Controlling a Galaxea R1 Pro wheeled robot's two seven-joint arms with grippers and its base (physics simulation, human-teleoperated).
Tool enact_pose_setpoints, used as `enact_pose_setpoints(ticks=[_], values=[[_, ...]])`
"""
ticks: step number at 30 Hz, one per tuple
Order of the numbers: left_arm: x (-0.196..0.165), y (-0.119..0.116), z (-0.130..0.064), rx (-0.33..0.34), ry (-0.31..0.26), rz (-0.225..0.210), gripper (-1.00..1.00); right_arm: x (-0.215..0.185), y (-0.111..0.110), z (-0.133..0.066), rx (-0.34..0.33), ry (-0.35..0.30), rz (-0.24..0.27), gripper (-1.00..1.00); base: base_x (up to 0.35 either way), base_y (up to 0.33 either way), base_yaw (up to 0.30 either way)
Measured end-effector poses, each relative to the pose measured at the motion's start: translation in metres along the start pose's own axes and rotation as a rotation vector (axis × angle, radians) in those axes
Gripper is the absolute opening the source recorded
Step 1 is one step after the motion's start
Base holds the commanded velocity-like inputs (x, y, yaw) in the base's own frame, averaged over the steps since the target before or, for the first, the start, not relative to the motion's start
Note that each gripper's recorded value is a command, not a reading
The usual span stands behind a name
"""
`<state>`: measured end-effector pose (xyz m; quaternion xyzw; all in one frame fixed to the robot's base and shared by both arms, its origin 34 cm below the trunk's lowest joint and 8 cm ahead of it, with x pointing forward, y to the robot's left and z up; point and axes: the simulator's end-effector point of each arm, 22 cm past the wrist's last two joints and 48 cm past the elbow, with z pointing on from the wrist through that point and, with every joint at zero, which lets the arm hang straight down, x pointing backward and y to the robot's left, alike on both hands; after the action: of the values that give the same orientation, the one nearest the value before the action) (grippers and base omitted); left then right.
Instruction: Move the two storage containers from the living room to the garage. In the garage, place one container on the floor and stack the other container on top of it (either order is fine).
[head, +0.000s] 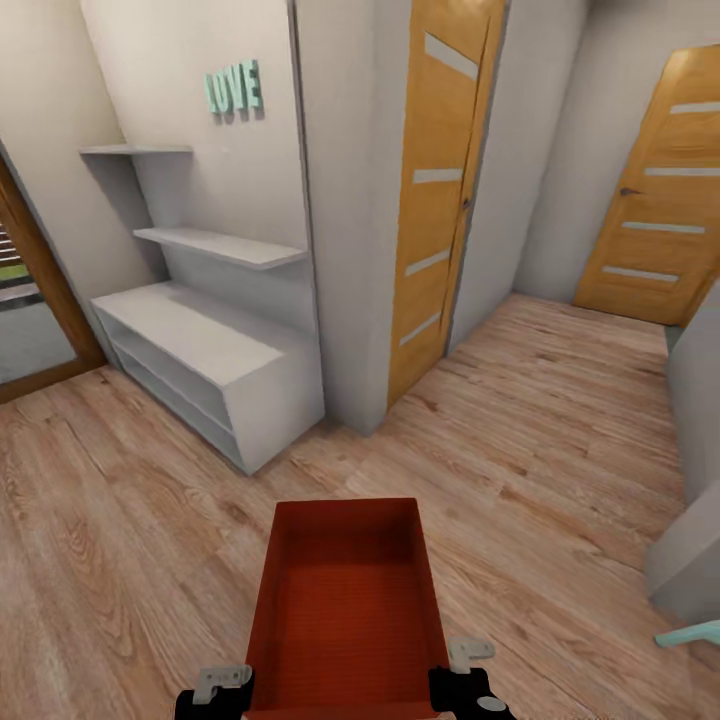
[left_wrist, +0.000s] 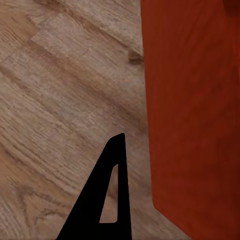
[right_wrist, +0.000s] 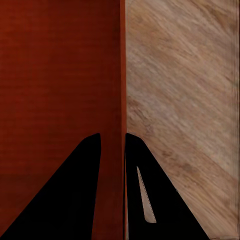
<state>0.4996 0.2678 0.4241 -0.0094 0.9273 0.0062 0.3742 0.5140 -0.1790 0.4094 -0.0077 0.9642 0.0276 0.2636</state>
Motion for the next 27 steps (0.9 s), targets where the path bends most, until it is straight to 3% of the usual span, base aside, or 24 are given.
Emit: enact_pose_setpoints(ticks=[27], values=[[-0.0057, -0.0001, -0.0006, 0.000, -0.012, -0.001, -1.00, -0.0057, 0.0001, -0.0019, 0.000, -0.012, -0.001, -1.00, 0.000, 0.000, -0.300]])
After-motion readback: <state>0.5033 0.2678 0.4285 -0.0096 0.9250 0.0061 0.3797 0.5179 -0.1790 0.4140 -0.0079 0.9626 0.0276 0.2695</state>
